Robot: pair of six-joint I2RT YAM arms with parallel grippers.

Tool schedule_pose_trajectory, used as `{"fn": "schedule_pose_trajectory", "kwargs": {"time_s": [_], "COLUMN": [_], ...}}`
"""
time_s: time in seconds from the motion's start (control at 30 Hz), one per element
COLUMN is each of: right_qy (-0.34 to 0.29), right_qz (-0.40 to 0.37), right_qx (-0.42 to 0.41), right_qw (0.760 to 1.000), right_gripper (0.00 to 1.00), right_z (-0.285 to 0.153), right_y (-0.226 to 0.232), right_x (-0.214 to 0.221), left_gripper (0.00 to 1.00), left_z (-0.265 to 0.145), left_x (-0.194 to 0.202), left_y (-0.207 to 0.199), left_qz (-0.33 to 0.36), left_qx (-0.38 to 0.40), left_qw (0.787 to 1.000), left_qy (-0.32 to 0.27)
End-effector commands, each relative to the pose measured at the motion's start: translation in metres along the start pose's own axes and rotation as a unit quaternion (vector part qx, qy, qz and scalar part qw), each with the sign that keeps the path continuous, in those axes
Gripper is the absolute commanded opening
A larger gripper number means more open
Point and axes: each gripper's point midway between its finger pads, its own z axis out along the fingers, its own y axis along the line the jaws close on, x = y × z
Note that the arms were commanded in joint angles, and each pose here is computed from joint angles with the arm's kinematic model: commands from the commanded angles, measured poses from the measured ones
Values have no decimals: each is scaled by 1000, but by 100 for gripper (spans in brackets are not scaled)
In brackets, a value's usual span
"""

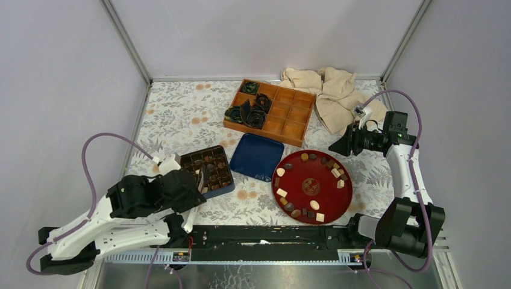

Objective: Pack the chocolate
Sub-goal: Place the fake chocolate in the packing box, then pick up the fake chocolate from the plate.

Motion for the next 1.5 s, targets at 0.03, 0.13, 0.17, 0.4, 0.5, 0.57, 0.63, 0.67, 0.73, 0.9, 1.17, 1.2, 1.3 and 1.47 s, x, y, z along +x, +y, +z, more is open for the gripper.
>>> {"fn": "schedule_pose_trajectory", "kwargs": {"time_s": [0.03,0.13,0.17,0.4,0.5,0.57,0.63,0.67,0.73,0.9,1.17,1.2,1.3,1.47], "right_qy": [-21,-23,-20,44,32,37,70,89,114,127,164,175,186,183], "right_qz": [-40,-54,-63,-259,-388,-429,-441,-456,-496,-568,-591,-585,-570,-571], "right_qx": [-19,-51,-65,-217,-274,-305,-328,-336,-347,-321,-303,-299,-282,-230], "right_qw": [999,997,996,940,879,850,833,820,788,748,729,733,749,767], "right_gripper": [49,50,50,66,81,82,69,63,56,35,25,25,25,26], "right_z": [-6,-5,-2,53,80,101,123,134,155,202,258,265,286,310], "right_y": [13,22,27,99,138,165,185,193,206,234,267,265,264,251], "right_x": [-15,-13,-11,23,33,38,44,51,72,107,149,156,159,153], "left_gripper": [35,35,35,36,36,36,37,37,37,37,38,38,38,37], "left_z": [-20,-25,-26,-31,-30,-31,-32,-32,-31,-18,-2,-2,-9,-15], "left_x": [-24,-32,-35,-55,-62,-69,-75,-79,-88,-114,-168,-170,-181,-184], "left_y": [-36,-58,-64,-99,-104,-106,-107,-107,-107,-112,-117,-117,-110,-94], "left_qz": [35,60,69,117,135,139,144,146,154,176,173,174,168,164], "left_qx": [55,75,79,89,71,59,48,41,25,-10,-7,-6,-11,-26], "left_qw": [997,994,993,984,982,981,979,979,977,973,972,972,972,971], "left_qy": [-42,-54,-59,-98,-113,-124,-133,-138,-145,-149,-156,-157,-166,-171]}}
